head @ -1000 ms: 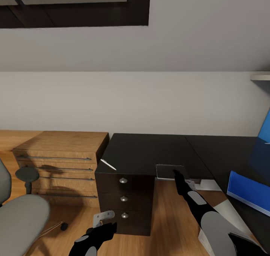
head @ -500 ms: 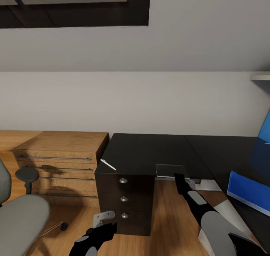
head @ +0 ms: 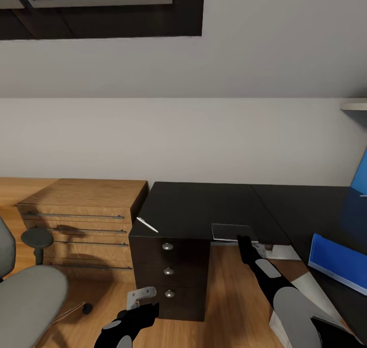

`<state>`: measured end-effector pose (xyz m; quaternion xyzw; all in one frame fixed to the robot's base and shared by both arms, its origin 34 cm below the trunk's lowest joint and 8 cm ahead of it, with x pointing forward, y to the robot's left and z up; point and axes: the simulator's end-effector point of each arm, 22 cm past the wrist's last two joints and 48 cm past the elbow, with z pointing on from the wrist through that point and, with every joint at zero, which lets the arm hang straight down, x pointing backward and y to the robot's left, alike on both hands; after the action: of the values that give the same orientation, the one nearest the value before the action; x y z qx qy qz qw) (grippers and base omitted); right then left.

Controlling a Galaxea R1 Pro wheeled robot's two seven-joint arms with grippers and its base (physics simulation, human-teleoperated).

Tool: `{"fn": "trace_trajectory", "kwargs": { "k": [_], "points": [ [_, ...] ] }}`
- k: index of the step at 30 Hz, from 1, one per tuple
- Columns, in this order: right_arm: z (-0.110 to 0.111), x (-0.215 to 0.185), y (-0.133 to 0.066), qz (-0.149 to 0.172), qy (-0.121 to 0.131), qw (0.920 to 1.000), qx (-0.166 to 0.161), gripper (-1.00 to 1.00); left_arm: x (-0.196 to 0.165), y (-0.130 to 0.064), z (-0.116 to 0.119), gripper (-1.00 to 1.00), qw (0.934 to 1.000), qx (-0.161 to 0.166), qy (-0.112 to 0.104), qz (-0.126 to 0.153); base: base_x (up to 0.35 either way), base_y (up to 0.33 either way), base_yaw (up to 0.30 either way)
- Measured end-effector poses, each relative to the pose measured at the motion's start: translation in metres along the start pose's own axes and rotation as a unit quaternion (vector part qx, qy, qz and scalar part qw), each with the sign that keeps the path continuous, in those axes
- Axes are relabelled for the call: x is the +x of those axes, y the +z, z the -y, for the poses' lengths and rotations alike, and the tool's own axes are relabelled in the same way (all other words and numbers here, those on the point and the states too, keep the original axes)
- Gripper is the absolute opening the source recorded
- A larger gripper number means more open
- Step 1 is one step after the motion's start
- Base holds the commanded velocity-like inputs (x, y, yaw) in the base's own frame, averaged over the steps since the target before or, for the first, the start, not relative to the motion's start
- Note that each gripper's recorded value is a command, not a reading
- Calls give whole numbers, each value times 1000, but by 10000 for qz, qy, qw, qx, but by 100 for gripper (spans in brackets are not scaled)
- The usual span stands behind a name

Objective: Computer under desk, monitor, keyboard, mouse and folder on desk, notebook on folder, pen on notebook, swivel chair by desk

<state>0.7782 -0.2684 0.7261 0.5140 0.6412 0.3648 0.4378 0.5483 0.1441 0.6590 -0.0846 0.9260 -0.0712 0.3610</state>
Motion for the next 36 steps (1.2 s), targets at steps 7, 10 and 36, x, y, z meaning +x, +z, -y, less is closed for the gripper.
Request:
{"fn": "trace_trajectory", "kwargs": {
  "k": [7,10,36],
  "points": [
    [-33,-12,-2,101,-46,9997,-237,-100,-5,-10,12,100,9999,66,117,-19,0,0,0],
    [-51,-14,-4,117,-59,9986,-506,-100,-6,-15,20,100,9997,126,214,-37,0,0,0],
    [-130,-91,-108,1161,-237,9893,-850,-100,-36,-46,33,100,9996,152,243,-49,-127,-16,0]
  ]
}}
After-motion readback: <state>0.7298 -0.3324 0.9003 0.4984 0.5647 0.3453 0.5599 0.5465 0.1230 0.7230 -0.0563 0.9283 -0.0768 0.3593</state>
